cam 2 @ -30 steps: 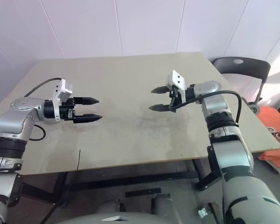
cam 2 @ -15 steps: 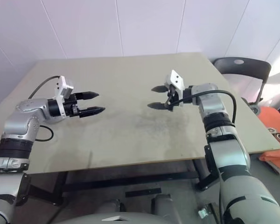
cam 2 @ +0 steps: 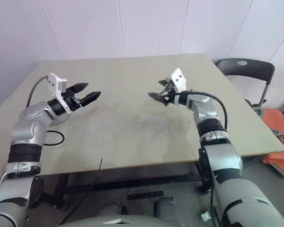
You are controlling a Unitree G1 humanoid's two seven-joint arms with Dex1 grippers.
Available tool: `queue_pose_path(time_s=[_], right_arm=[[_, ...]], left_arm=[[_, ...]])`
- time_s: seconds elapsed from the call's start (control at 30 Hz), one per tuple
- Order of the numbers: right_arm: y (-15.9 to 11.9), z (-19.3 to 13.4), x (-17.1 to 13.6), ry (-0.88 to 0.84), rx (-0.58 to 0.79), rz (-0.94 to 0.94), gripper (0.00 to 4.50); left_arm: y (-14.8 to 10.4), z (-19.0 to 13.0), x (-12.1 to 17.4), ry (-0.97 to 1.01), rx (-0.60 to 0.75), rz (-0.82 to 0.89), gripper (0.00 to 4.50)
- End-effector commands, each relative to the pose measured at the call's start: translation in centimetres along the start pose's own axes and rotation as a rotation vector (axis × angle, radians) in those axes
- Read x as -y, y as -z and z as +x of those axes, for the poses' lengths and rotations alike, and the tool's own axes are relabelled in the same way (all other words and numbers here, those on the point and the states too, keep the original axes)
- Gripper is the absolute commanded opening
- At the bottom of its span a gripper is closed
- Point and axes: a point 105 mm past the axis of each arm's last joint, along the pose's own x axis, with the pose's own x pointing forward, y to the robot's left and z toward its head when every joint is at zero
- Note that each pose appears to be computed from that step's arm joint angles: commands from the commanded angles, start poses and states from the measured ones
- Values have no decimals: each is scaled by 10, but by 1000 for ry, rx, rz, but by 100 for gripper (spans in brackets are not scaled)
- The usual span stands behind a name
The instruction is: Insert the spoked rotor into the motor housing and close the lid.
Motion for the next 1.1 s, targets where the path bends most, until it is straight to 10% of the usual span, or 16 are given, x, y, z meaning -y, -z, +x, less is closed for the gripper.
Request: queue_pose_path(time_s=[0.03,0.47,0.67,1.1], right_arm=[[-19,5,19,160,66,-2,409],[10,21,21,524,133,315,409],[27,39,-5,476,92,446,409],[-10,51,-14,380,241,440,409]], left_arm=[[-15,1,-13,-118,95,12,447],[12,-20,-49,-613,282,-253,447],[42,-12,-14,-600,233,-396,447],[22,-23,-10,-579,266,-350,447]])
